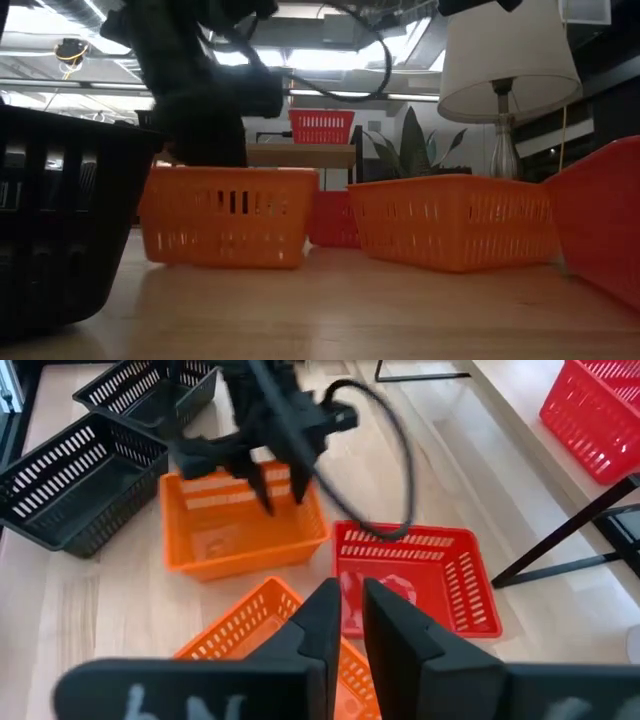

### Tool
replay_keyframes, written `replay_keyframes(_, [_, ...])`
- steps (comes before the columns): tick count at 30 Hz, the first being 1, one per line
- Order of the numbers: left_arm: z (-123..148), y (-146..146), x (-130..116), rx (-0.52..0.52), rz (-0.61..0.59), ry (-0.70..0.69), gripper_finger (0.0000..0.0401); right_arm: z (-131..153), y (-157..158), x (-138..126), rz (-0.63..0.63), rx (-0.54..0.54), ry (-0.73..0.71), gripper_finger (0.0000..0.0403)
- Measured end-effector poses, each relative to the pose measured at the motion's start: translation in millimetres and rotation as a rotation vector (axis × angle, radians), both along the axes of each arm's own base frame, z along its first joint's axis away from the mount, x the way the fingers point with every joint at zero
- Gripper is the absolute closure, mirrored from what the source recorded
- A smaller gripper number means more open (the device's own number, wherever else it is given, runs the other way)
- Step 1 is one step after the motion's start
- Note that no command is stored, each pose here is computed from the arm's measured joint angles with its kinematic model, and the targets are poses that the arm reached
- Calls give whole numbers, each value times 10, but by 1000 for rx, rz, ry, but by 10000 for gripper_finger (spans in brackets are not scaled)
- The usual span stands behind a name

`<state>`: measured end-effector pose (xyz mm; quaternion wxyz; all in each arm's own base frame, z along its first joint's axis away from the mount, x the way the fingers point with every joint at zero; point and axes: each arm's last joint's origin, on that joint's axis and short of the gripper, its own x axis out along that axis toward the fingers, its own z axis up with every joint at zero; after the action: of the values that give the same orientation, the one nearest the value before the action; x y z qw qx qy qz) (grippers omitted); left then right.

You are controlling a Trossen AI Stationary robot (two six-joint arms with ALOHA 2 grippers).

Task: Stack baskets on shelf by color
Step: Put the left orange bin on the shelf

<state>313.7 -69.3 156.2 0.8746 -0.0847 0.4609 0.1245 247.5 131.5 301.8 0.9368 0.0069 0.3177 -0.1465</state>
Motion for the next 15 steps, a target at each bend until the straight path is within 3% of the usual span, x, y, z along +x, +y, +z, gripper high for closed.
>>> replay_keyframes(9, [-34,233,-35,61,133,65,249,-1,0,-1,-2,2,0,357])
replay_keyframes(15, [81,225,59,52,107,27,249,-1,0,-1,-2,2,0,357])
